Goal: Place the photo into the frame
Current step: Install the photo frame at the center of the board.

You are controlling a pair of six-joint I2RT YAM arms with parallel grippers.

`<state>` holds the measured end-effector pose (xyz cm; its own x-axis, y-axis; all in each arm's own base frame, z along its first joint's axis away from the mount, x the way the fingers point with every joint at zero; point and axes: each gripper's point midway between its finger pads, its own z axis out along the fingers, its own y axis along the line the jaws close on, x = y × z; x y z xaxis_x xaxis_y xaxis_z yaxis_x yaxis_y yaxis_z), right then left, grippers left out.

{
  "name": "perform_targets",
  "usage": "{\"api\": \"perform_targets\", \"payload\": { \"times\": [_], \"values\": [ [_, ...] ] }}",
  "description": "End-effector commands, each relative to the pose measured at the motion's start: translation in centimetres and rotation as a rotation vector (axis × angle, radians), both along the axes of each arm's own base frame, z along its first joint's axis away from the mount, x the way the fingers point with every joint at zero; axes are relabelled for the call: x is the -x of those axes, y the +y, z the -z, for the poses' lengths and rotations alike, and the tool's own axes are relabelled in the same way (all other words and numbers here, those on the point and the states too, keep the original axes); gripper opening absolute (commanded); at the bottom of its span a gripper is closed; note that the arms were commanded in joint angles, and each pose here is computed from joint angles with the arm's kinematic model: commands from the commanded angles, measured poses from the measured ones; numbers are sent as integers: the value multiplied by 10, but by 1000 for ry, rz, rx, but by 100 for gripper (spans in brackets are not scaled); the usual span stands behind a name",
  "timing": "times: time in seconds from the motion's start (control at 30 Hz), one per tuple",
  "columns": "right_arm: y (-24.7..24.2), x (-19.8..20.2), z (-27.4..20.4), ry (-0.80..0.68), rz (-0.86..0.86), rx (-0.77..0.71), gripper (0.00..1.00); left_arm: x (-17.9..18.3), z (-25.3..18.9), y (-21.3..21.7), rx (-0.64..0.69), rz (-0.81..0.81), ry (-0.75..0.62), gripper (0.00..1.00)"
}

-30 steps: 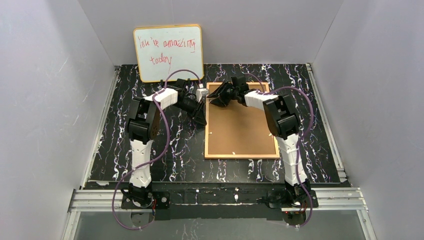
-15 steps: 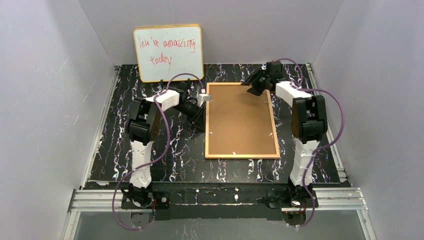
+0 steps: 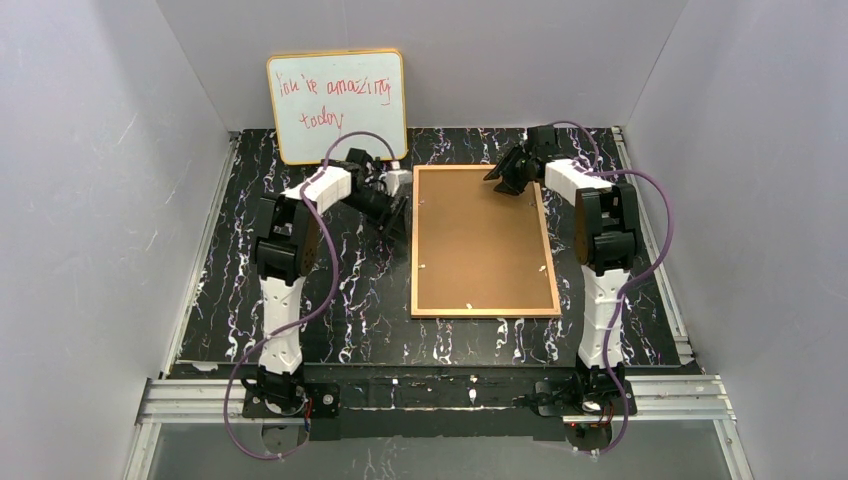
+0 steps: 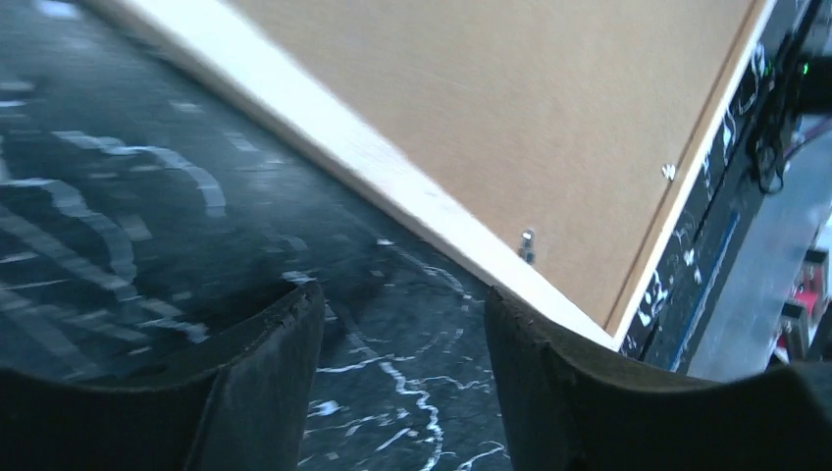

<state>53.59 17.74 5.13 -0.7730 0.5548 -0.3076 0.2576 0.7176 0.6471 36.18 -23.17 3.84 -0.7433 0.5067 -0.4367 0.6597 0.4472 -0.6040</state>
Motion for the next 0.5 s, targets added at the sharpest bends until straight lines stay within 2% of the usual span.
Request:
{"api": "perform_targets", "payload": {
  "times": [0.0,0.1,0.27,0.47],
  "values": [
    [-1,-15,-14,-48,1,3,51,-30,-2,10,27,-116,36,61],
    [0,-17,-13,-50,4,-4,50,-35,6,2,27,-135,47,62],
    [-2,-18,-12,-49,14,-5,49,-39,31,-3,-3,-167,88,56],
    [-7,-23,-10,-55,33,3,49,-44,43,-14,-47,-155,61,50]
  ]
}}
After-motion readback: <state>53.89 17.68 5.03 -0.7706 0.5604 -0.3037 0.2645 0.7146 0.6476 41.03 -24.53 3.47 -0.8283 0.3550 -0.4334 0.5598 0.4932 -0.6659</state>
